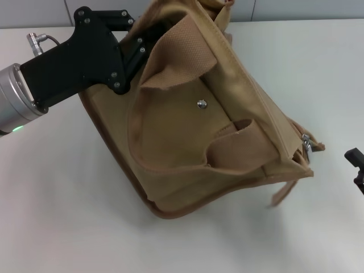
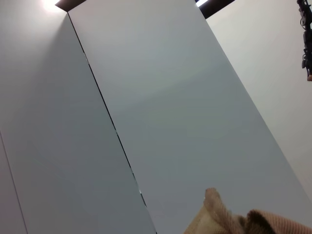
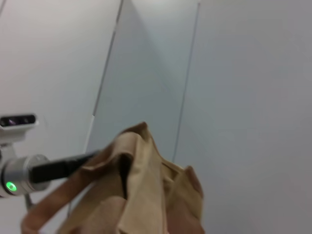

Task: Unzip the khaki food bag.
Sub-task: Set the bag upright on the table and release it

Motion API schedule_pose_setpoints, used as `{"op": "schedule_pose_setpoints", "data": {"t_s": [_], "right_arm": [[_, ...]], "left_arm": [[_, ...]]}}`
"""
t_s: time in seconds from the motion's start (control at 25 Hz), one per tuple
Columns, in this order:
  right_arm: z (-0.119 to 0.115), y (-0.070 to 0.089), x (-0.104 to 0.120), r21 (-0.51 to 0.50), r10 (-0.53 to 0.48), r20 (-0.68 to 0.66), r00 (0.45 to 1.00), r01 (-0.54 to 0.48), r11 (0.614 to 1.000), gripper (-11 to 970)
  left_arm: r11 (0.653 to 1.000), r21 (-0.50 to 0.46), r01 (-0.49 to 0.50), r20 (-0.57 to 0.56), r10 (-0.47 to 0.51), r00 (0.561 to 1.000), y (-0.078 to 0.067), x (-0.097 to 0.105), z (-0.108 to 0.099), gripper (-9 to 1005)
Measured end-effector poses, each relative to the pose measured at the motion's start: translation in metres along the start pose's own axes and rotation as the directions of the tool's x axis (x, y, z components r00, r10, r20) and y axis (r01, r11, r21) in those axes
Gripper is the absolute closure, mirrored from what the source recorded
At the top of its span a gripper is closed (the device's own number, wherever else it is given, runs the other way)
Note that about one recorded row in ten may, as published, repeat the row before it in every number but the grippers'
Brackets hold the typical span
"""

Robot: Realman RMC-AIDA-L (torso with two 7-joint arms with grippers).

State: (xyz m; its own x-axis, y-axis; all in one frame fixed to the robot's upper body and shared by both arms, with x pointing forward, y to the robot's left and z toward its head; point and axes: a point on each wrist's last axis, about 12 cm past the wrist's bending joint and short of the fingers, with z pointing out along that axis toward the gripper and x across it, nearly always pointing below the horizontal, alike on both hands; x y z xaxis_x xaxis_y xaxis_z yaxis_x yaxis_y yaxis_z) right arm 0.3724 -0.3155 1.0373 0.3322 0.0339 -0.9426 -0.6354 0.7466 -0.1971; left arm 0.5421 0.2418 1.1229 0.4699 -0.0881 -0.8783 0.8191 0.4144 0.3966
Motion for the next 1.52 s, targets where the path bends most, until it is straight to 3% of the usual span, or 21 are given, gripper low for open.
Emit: {"op": "schedule_pose_setpoints", "data": {"t_s": [0.4, 0.52, 0.8, 0.96, 1.12, 1.32, 1.48, 1.52], "right_arm": [[0.007, -0.009, 0.016, 0.024, -0.003, -0.119, 0.993, 0.005, 1.0, 494], [0.019, -0.009, 0.024, -0.012, 0.012, -0.147, 0.989, -0.014, 1.0, 264], [0.048, -0.005, 0.036, -0.114, 0.037, -0.18, 0.983, -0.059, 0.992, 384], [0.06, -0.006, 0.041, -0.119, 0.023, -0.194, 0.981, -0.047, 0.992, 453], [0.075, -0.009, 0.044, -0.118, 0.01, -0.183, 0.983, -0.032, 0.992, 627], [0.086, -0.029, 0.04, -0.012, -0.018, -0.14, 0.99, 0.016, 1.0, 742], [0.105, -0.062, 0.029, 0.057, -0.099, -0.094, 0.991, 0.104, 0.993, 815], [0.105, -0.062, 0.029, 0.057, -0.099, -0.094, 0.991, 0.104, 0.993, 833]], "left_arm": [[1.0, 0.007, 0.001, 0.001, -0.001, 1.0, -0.001, 0.0, 0.001, 918], [1.0, 0.006, 0.001, 0.001, -0.001, 1.0, -0.001, 0.0, 0.001, 918], [1.0, -0.006, 0.002, 0.005, -0.002, 1.0, -0.001, 0.0, -0.001, 917], [1.0, -0.013, 0.01, 0.006, -0.01, 1.0, -0.002, 0.001, -0.001, 917], [0.999, -0.024, 0.022, 0.009, -0.022, 1.0, -0.004, 0.002, -0.001, 917], [0.999, -0.039, 0.033, 0.008, -0.033, 0.999, -0.01, 0.007, -0.003, 917], [0.996, -0.057, 0.061, 0.003, -0.061, 0.998, -0.019, 0.013, -0.004, 917], [0.995, -0.063, 0.074, 0.0, -0.074, 0.997, -0.022, 0.014, -0.005, 917]]}}
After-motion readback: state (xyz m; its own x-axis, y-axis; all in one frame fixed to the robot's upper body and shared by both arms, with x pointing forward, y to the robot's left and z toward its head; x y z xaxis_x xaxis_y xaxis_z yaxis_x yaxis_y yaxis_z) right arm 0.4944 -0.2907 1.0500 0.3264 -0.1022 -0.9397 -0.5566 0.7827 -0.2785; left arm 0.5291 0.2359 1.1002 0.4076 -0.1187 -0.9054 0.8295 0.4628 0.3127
